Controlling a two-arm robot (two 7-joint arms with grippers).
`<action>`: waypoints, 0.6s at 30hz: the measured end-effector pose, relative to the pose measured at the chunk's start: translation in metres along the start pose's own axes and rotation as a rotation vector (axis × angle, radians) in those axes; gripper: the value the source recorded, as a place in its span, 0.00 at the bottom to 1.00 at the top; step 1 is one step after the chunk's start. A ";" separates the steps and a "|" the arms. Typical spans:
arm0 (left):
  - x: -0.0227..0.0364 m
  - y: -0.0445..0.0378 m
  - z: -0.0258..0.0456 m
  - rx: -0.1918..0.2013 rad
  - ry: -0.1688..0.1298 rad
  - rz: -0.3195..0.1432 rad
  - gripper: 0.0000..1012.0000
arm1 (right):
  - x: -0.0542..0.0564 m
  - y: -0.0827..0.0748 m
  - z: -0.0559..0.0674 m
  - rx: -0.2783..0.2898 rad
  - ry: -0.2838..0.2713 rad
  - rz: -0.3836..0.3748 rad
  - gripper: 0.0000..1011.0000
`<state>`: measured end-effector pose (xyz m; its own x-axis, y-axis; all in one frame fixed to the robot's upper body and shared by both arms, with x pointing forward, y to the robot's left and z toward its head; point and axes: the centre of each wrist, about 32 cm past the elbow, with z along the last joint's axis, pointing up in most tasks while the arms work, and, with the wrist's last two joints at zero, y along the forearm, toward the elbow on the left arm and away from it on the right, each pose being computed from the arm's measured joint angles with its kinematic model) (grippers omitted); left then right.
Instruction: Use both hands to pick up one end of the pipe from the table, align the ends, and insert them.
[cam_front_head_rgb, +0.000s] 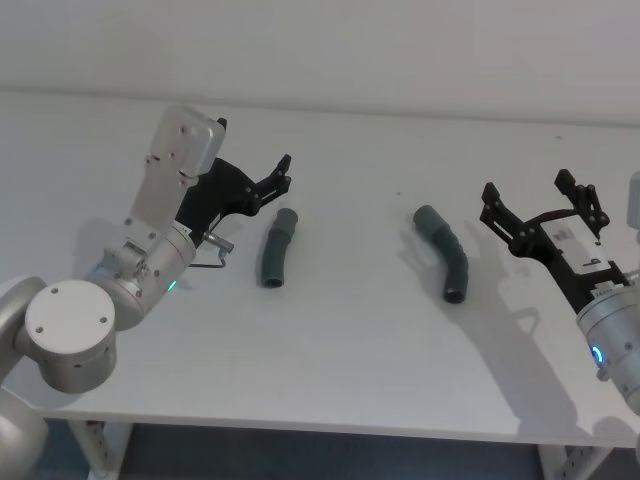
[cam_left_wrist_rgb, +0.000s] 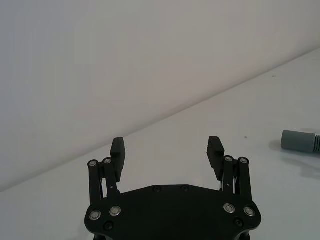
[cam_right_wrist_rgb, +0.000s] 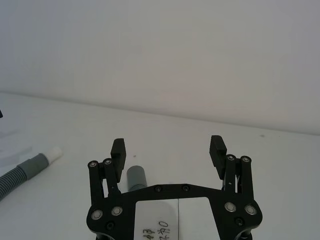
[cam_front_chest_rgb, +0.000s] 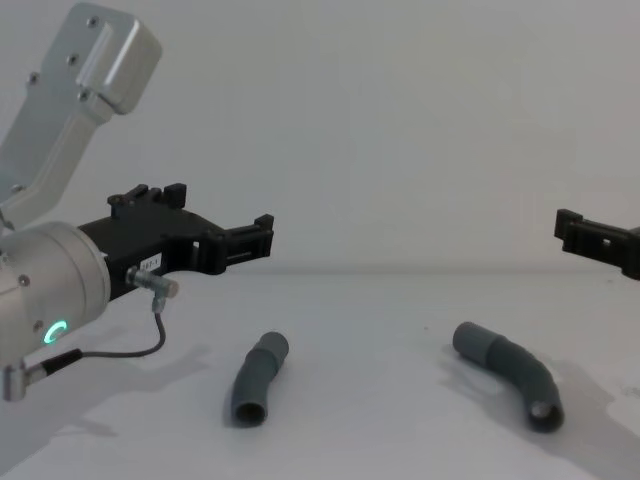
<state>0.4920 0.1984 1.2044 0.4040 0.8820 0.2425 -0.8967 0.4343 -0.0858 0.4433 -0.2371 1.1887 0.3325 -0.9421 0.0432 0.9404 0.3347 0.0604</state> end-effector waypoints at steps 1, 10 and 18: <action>0.0000 0.0000 0.0000 0.000 0.000 0.000 0.99 | 0.000 0.000 0.000 0.000 0.000 0.000 0.99; 0.0000 0.0000 0.0000 0.000 0.000 0.000 0.99 | 0.000 0.000 0.000 0.000 0.000 0.000 0.99; 0.0000 0.0000 0.0000 0.000 0.000 0.000 0.99 | 0.000 0.000 0.000 0.000 0.000 0.000 0.99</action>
<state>0.4920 0.1984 1.2044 0.4040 0.8820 0.2425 -0.8966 0.4344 -0.0859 0.4433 -0.2371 1.1887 0.3326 -0.9421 0.0433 0.9404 0.3348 0.0604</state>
